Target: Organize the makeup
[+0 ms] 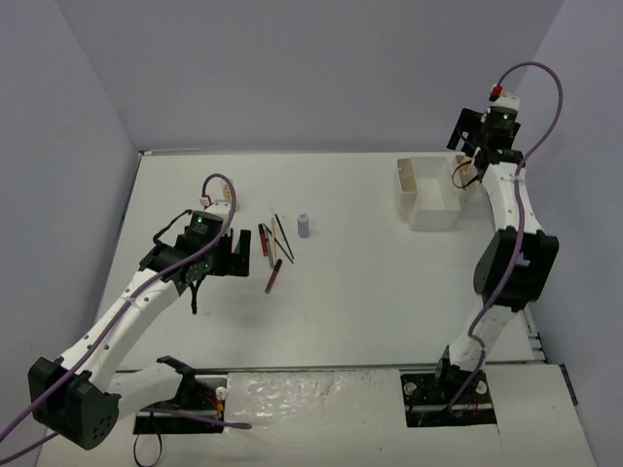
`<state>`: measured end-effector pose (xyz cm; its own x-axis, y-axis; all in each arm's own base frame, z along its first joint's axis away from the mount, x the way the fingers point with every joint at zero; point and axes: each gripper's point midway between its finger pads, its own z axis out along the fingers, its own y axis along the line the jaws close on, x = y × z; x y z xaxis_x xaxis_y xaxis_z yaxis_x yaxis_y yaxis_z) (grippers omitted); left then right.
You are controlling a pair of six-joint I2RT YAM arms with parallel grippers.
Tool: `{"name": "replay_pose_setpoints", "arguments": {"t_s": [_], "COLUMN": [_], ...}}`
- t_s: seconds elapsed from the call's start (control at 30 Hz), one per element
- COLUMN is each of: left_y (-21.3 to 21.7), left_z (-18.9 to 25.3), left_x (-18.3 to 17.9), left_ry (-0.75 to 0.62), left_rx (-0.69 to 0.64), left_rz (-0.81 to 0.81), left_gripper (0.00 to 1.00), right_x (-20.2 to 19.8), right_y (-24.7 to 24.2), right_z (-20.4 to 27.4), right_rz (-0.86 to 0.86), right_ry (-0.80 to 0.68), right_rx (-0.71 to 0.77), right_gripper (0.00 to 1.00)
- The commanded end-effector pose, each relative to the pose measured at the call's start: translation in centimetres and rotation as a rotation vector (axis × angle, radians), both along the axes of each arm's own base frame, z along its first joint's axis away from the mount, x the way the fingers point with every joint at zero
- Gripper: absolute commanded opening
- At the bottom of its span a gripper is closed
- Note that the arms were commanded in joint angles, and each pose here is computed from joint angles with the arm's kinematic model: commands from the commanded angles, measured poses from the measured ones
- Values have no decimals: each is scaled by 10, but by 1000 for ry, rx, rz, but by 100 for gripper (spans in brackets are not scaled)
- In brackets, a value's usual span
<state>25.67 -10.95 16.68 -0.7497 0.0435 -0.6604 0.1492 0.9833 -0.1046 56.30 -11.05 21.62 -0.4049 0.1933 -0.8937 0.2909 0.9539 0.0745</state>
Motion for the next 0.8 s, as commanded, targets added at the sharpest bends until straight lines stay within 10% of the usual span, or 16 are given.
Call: {"name": "replay_pose_setpoints", "arguments": {"t_s": [0.0, 0.43, 0.77], "left_y": [-4, -7, -10], "left_z": [13, -13, -58], "left_x": [21, 77, 103], "left_ry": [-19, 122, 259], "left_rx": [9, 123, 60], "left_rz": [4, -57, -100], "left_gripper": [97, 96, 77], "right_x": [-57, -230, -265], "right_y": [28, 146, 165], "right_z": [156, 131, 130], "right_rz": [11, 398, 450], "right_ry": [-309, -318, -353], "right_rx": [79, 380, 383], "right_gripper": [91, 100, 100]}}
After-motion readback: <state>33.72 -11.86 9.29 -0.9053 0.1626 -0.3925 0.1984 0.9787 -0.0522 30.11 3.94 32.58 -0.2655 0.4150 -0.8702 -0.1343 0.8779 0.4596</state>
